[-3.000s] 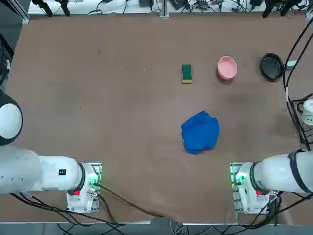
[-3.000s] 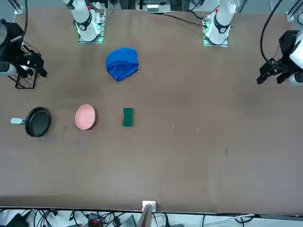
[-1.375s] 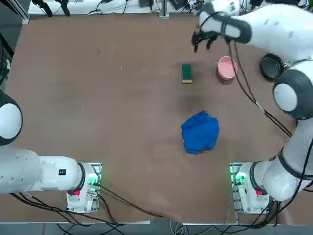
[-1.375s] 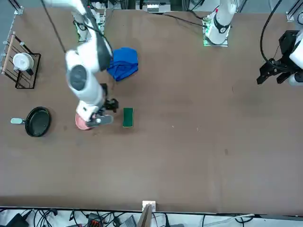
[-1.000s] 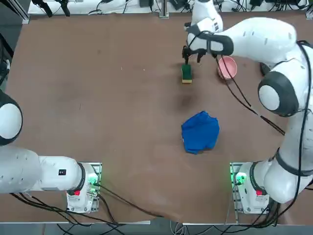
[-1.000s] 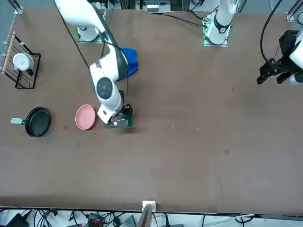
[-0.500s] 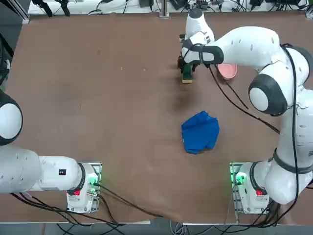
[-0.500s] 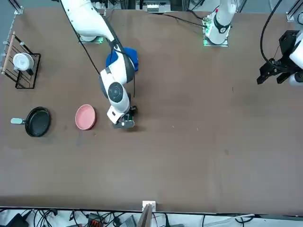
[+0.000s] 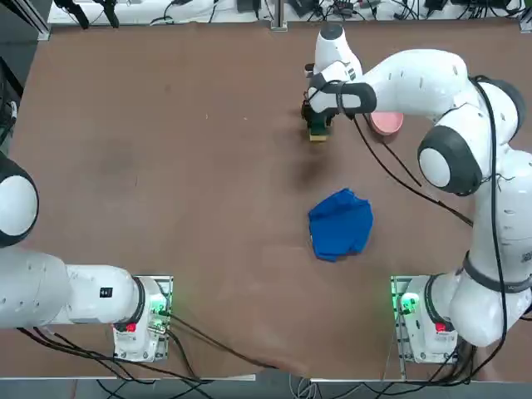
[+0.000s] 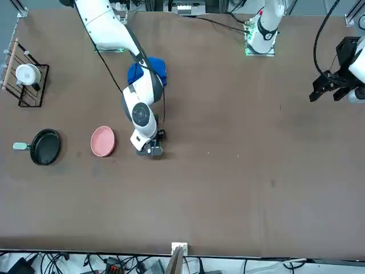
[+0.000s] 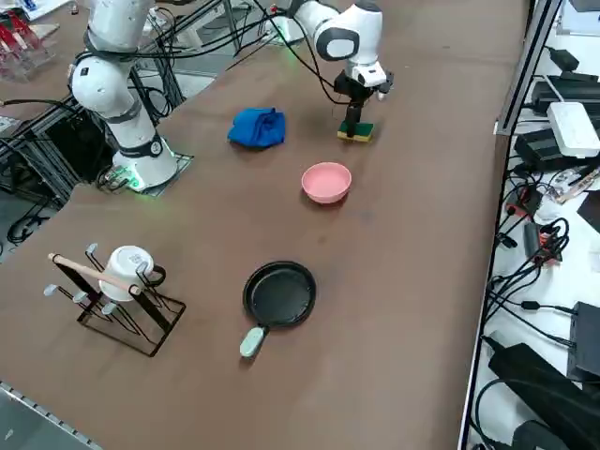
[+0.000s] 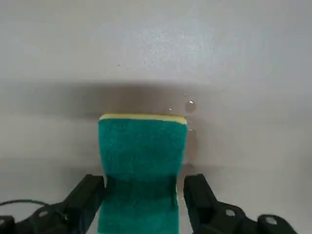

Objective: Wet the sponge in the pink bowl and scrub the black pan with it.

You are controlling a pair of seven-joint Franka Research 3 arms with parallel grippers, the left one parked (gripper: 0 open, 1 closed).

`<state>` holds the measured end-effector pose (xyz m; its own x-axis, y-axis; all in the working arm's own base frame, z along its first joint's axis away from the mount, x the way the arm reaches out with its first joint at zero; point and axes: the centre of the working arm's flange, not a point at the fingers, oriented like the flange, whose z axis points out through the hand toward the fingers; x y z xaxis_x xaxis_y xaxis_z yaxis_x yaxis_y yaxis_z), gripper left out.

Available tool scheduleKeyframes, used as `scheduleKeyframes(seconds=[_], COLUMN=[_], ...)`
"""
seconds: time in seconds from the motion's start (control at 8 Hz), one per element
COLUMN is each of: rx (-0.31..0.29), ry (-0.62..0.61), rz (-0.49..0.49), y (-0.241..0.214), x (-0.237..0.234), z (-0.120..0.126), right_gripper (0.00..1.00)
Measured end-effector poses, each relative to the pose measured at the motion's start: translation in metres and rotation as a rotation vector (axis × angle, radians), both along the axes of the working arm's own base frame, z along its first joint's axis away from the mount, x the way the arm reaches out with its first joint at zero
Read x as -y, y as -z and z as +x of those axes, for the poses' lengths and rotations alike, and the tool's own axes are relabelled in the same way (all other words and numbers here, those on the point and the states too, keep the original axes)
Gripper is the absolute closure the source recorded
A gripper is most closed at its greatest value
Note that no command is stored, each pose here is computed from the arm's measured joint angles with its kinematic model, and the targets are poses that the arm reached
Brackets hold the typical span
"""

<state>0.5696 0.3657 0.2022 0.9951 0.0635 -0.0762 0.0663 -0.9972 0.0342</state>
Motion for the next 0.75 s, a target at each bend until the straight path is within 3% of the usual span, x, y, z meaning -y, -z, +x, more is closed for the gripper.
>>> scheduleKeyframes(seconds=[0.5, 0.75], rx=[-0.003, 0.001], ry=[0.003, 0.003], rz=[-0.003, 0.0], y=[0.014, 0.015], x=[0.001, 0.0], z=[-0.001, -0.001], right_gripper=[0.01, 0.07])
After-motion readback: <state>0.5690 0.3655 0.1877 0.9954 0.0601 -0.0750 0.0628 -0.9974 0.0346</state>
